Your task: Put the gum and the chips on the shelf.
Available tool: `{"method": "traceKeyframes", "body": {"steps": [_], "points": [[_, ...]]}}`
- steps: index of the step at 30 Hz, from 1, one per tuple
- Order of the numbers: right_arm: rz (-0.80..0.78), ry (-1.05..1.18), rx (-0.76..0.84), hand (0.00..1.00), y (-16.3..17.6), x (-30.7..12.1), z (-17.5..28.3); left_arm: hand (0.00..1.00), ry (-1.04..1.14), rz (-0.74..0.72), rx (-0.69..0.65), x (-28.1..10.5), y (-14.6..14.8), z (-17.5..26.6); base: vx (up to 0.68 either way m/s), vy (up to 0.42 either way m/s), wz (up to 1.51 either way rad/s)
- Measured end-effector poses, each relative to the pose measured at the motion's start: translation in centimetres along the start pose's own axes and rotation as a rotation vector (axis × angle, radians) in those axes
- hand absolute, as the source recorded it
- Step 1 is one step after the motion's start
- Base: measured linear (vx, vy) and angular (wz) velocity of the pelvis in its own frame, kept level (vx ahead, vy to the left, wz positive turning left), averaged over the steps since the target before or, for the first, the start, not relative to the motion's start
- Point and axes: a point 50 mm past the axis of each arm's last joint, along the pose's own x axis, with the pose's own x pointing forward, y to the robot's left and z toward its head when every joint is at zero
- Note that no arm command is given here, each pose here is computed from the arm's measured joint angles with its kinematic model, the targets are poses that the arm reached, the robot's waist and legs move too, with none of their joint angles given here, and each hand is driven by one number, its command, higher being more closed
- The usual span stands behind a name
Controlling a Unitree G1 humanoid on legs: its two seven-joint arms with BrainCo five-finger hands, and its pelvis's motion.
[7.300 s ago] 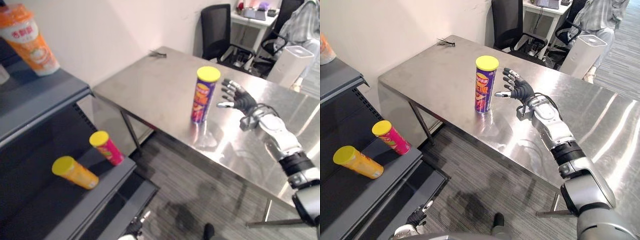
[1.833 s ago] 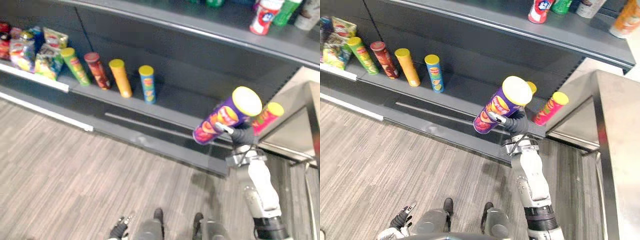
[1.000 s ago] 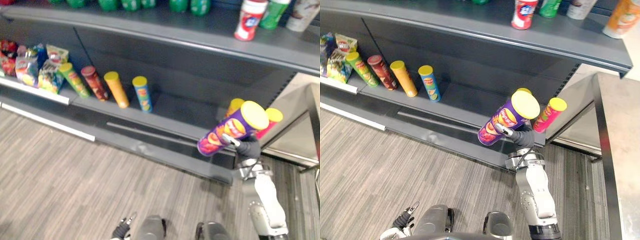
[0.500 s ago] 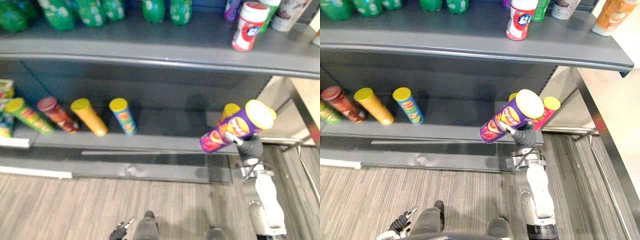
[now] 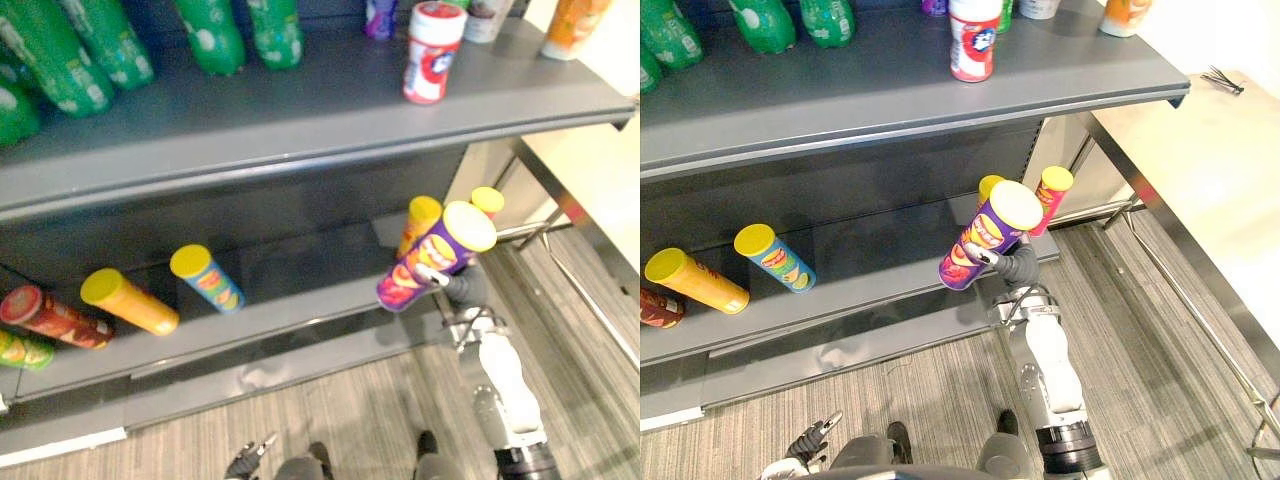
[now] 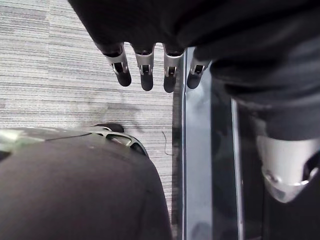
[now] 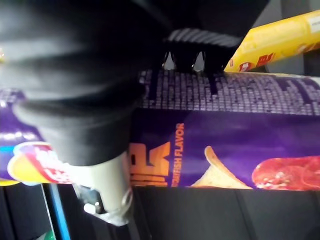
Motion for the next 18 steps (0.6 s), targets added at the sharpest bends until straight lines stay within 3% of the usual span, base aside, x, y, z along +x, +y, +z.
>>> {"method": "traceKeyframes", "body": {"steps": [10,18], "points": [[-0.006,0.035,-0.014,1.0,-0.5,-0.9,-0.5,0.0,0.02,0.018,-0.031,-0.1,-0.2,-0.7,-0.06,-0.161,0.2],[-0.036,0.046,-0.022,1.0,-1.2,-1.5,-0.7,0.0,0.015,0.035,0.006,-0.1,-0.2,-0.6,0.02,-0.03,0.12]]}}
